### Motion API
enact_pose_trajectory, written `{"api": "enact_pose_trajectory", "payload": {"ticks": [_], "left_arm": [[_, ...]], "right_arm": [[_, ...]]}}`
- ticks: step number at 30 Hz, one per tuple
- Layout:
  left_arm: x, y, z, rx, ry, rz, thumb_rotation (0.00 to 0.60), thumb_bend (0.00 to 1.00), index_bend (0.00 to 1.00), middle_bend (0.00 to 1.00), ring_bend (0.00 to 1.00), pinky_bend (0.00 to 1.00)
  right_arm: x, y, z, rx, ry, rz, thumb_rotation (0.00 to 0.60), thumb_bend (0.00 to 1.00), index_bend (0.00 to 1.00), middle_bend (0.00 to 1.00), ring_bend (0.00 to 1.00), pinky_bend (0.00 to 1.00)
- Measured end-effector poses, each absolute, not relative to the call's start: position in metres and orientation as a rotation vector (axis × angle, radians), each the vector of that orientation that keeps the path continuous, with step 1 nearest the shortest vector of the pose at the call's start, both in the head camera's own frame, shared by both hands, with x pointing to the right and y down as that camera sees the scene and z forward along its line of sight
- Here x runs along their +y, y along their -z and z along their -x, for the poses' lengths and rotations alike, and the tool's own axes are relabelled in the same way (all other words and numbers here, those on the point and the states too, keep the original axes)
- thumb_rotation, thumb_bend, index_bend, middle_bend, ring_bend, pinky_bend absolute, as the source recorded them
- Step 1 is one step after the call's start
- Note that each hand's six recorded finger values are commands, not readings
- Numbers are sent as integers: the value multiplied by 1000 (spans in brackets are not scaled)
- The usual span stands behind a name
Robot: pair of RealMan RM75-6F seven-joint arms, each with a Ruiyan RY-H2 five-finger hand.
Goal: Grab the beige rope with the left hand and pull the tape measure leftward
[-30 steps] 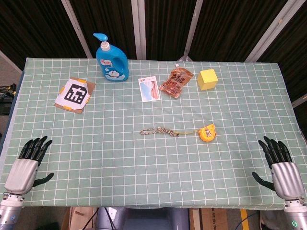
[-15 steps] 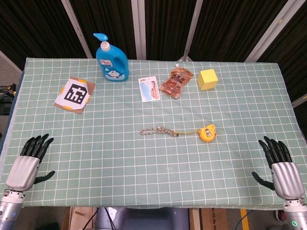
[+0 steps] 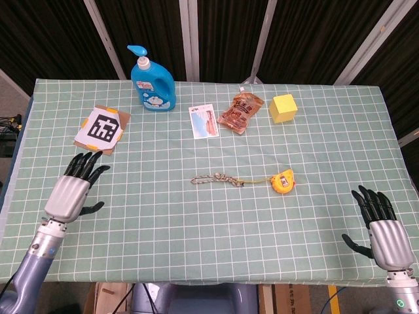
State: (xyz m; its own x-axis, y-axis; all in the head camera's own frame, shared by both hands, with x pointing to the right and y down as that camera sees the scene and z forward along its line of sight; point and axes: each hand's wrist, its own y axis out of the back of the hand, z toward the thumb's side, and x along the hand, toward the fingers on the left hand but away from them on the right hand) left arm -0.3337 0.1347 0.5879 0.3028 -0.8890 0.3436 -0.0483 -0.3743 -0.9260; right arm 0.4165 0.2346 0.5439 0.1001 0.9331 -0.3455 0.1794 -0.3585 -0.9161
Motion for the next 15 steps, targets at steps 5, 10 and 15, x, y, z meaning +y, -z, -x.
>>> {"api": "enact_pose_trajectory", "payload": {"ticks": [5,10,15], "left_arm": [[108,-602,289,832,1159,1706,600,183,348,7,0,0],[94,-620,245,795,1147,1741,600,206,397,20,0,0],[86,-643,205,730,1150,1744,600,228,420,30,0,0]], "right_arm": [[234,-545,-417,-1116,-1325,1667,600,220,0,0,0,0],[233,-546,-417,-1123,-1327,1671,600,219,0,0,0,0],[233,-547,-418,-1130,-1330,1677,600,218,0,0,0,0]]}}
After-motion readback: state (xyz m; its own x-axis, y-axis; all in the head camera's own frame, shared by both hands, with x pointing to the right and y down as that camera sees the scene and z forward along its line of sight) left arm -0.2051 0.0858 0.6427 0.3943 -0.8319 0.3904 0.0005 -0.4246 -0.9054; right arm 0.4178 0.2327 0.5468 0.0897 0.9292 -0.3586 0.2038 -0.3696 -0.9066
